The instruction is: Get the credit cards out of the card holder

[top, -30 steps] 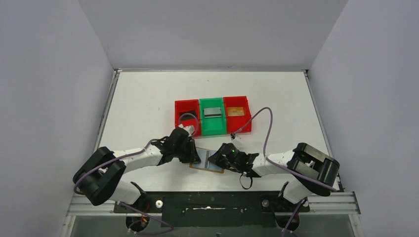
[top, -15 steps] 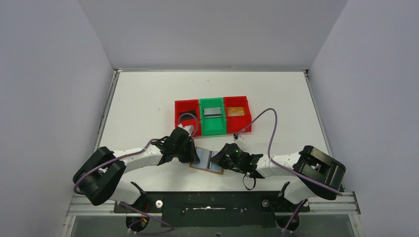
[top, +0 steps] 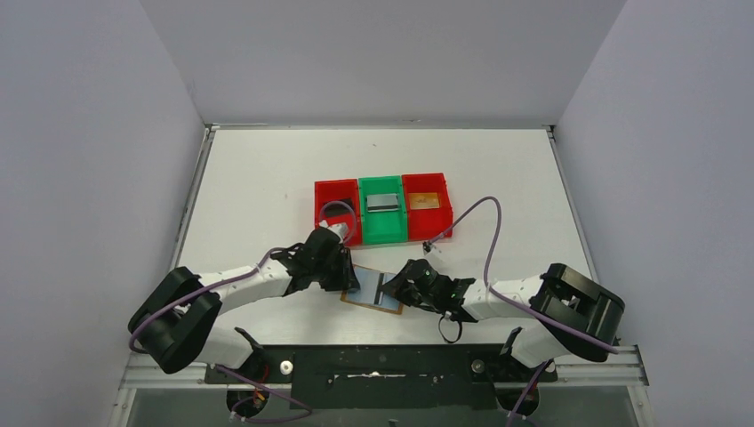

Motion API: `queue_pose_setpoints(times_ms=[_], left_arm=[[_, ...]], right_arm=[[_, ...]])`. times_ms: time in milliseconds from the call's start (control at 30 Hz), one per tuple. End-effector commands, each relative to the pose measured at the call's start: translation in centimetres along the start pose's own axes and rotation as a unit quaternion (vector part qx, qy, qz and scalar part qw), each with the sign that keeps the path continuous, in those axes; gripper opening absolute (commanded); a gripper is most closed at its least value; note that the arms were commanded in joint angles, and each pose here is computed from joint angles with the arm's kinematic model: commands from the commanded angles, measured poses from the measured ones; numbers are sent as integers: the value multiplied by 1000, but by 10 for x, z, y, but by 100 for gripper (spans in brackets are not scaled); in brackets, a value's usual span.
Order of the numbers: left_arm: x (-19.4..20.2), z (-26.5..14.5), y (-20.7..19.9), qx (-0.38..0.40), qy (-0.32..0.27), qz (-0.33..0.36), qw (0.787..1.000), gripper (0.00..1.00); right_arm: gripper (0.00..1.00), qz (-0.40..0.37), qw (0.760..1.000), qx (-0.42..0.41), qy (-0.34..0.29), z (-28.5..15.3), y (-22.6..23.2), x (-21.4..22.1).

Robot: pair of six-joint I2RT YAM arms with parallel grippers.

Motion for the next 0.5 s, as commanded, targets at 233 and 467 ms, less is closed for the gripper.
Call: queue_pose_setpoints(times_ms=[233,467], left_arm=[[-22,-40,-47,113,-49,44,991,35],[-9,-16,-40,120,12,32,992,35]], right_arm=[[1,-2,1000,14,0,11,2,-2],[1,-2,1000,18,1,13,3,-2]])
Point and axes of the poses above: each gripper's point midway between its finger pads, its own z axis out along the fingers, its own y axis along the line the jaws close on, x = y × z, the point moved 8 cm from there along -z, back along the fingers, and after that the axes turned 10 degrees about -z, right-handed, at the moved point
